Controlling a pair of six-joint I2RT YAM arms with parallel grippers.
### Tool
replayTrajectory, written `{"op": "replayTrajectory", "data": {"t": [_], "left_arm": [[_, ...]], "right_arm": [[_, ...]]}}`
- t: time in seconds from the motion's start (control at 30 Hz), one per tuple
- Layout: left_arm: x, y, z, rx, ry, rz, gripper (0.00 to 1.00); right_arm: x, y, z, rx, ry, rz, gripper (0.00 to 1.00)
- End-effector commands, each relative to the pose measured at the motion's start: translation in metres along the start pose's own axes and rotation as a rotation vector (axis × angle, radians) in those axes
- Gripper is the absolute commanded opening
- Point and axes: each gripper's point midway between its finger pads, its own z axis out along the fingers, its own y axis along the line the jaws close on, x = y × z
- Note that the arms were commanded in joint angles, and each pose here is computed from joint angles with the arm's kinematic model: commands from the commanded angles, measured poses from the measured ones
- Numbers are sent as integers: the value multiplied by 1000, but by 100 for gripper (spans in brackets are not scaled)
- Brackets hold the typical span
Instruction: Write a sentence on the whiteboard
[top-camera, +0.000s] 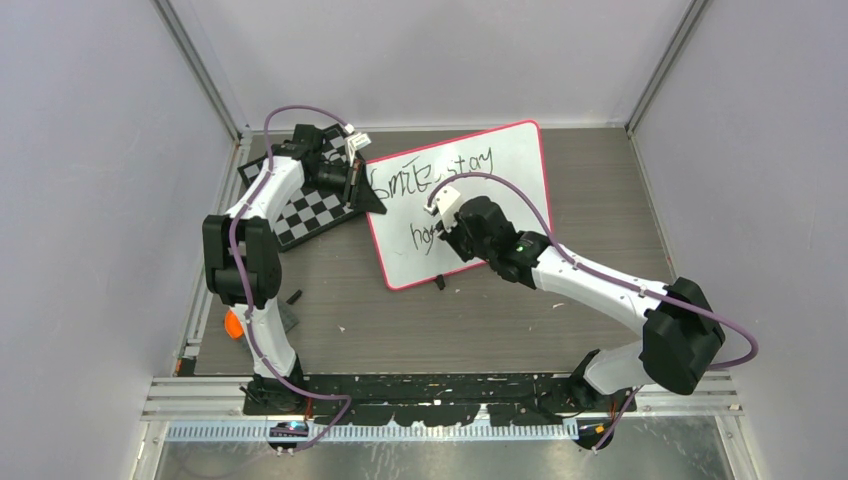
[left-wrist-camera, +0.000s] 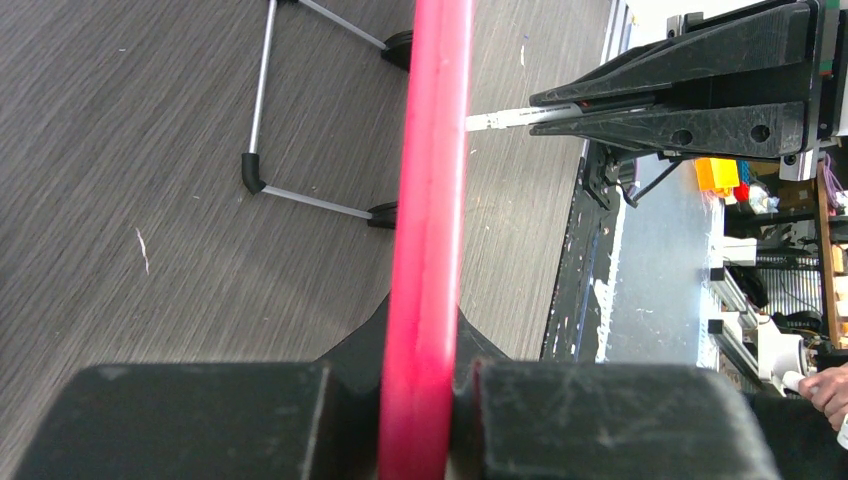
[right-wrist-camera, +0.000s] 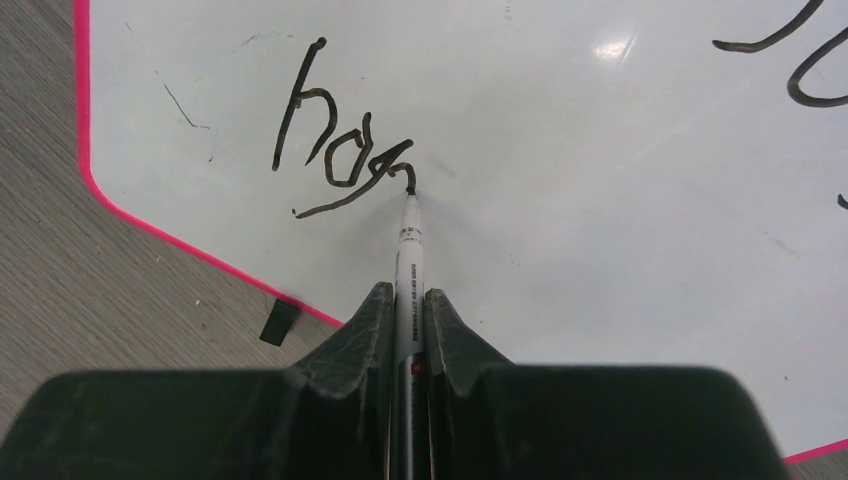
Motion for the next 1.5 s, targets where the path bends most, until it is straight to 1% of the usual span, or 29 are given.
{"op": "replayTrajectory", "data": {"t": [0.0,0.57,0.77,0.97,1.07,1.2,1.47], "left_arm": [[3,8,-3,-59,27,-6,0],[2,9,-3,-62,26,-9,0],[2,9,-3,-62,27,-8,0],[2,10,-3,-59,26,-8,0],[1,11,-2,-57,25,-11,0],[0,11,-1,-57,22,-12,0],[0,10,-2,-60,26,-12,0]], "right_arm": [[-8,-5,-7,8,-21,27,0],[-25,14,6,-102,-62,17,0],[-30,9,-6,-84,-96,12,0],[-21,-7,-24,-33,-94,28,0],[-14,-13,-24,-9,-66,37,0],[-15,-14,-19,-5,-59,40,0],[-18,-6,-10,-50,-57,37,0]]}}
